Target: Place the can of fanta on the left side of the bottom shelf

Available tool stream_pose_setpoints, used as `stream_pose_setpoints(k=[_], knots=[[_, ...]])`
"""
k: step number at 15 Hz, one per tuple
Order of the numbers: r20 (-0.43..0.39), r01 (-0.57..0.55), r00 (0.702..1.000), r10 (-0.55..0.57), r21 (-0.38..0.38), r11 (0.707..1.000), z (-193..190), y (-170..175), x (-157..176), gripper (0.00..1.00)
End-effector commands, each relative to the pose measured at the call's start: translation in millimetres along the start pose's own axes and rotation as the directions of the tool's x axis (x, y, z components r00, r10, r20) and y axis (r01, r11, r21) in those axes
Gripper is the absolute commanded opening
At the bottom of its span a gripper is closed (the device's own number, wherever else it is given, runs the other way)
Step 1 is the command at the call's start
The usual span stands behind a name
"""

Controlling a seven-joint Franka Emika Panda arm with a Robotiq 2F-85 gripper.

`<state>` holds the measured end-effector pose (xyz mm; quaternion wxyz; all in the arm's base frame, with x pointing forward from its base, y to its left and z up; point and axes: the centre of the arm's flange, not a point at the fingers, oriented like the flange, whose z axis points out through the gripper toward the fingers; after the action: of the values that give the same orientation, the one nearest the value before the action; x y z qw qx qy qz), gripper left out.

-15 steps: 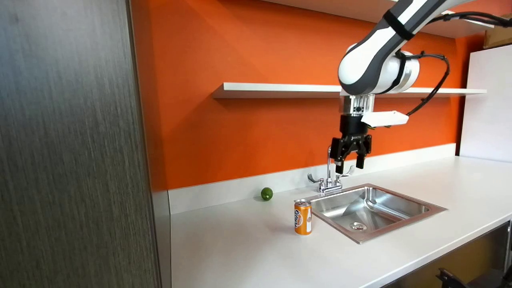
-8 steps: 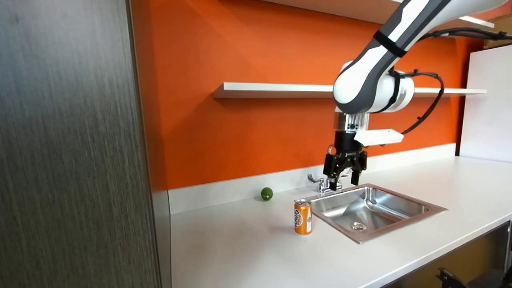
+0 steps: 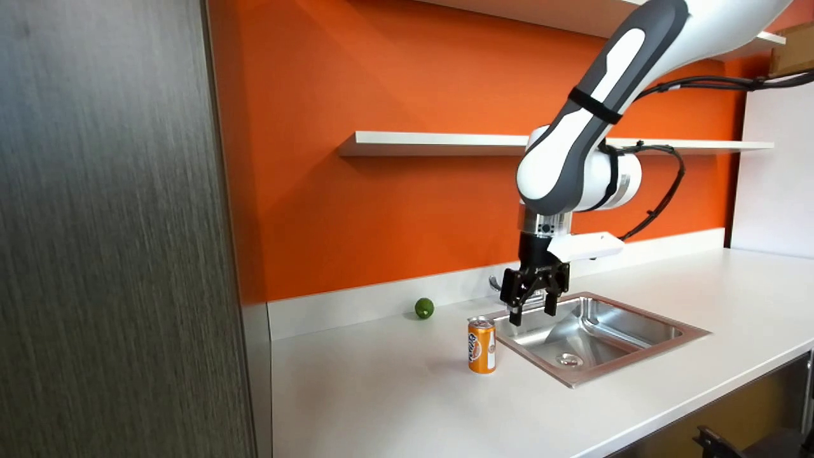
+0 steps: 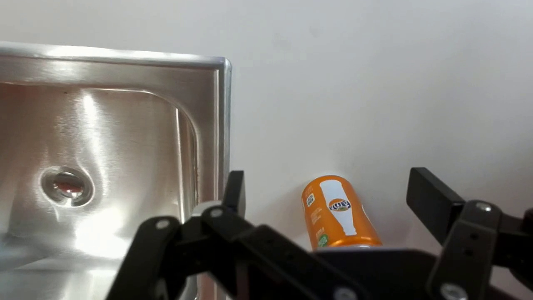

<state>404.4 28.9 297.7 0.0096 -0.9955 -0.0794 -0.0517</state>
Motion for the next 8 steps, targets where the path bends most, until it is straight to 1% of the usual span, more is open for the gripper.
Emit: stream_pose_setpoints(k=[1,8], knots=[[-0.011,-0.025,1.0,0.025,0.004,1.0,21,-6,15,1.0],[-0.015,0.009,1.0,-0.01,-0.003,1.0,53,-15,33,1.0]])
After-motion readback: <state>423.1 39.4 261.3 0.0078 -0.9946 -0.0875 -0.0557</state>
